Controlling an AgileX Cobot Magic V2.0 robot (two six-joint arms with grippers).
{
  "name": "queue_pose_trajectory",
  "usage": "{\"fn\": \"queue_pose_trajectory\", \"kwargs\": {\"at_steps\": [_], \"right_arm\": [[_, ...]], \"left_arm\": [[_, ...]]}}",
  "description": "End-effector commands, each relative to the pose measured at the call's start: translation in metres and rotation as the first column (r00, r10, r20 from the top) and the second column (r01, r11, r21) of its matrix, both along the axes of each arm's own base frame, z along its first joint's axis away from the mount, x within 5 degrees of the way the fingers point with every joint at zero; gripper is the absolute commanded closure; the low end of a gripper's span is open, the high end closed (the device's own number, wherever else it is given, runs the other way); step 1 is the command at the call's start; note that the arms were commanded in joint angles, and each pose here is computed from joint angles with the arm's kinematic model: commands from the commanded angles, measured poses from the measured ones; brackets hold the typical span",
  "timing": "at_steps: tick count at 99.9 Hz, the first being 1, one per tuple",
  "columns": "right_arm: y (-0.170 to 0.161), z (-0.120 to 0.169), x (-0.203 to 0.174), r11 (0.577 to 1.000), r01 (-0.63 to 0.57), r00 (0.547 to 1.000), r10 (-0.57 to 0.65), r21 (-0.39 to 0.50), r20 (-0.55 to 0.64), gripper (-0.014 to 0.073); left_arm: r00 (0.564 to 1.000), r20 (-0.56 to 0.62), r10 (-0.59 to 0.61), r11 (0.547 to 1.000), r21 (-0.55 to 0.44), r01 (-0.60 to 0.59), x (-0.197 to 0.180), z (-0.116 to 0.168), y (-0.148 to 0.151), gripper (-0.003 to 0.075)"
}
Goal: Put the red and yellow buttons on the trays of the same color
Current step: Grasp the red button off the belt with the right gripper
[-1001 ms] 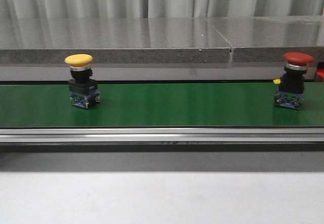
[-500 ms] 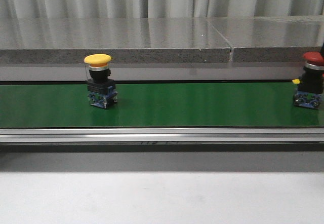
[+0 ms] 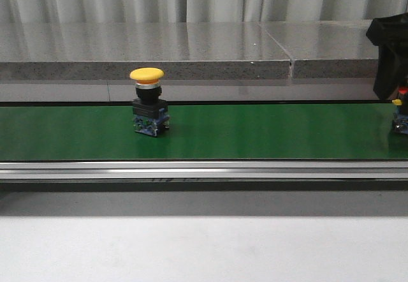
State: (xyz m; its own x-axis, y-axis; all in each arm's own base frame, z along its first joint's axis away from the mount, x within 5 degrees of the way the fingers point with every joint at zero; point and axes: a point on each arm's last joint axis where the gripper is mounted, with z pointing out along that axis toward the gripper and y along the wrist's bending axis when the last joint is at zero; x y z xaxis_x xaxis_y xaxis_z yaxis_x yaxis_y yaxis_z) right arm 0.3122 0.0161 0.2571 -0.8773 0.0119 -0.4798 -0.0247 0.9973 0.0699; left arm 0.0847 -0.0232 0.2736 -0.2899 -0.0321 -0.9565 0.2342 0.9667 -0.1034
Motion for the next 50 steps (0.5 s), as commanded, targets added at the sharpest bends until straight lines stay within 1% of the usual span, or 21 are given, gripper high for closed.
{"fn": "queue_pose_trajectory", "kwargs": {"at_steps": [1,8,13,19,30,41,50], "right_arm": [[-0.002,0.020,0.002,1.000,0.003,0.997,-0.002,-0.006,0.082,0.0354],[-0.003,0.022,0.002,1.000,0.004,0.998,-0.004,-0.006,0.068,0.0513],[-0.004,0.026,0.002,1.000,0.006,0.998,-0.005,-0.005,0.062,0.0565],[-0.006,0.033,0.003,1.000,0.012,0.998,-0.011,-0.008,0.064,0.0567],[-0.018,0.055,0.008,0.999,0.044,0.993,-0.043,-0.009,0.109,0.0567],[-0.040,0.078,0.013,0.994,0.111,0.979,-0.108,-0.008,0.172,0.0567],[-0.065,0.091,0.014,0.982,0.187,0.958,-0.180,-0.006,0.224,0.0567]], "left_arm": [[0.996,0.091,0.011,1.000,-0.028,-0.008,0.002,0.015,0.000,0.0739],[0.996,0.091,0.011,1.000,-0.028,-0.008,0.002,0.015,0.000,0.0739],[0.996,0.091,0.011,1.000,-0.028,-0.008,0.002,0.015,0.000,0.0739],[0.996,0.091,0.011,1.000,-0.028,-0.008,0.002,0.015,0.000,0.0739],[0.996,0.091,0.011,1.000,-0.028,-0.008,0.002,0.015,0.000,0.0739],[0.996,0.091,0.011,1.000,-0.028,-0.008,0.002,0.015,0.000,0.0739],[0.996,0.091,0.011,1.000,-0.028,-0.008,0.002,0.015,0.000,0.0739]]}}
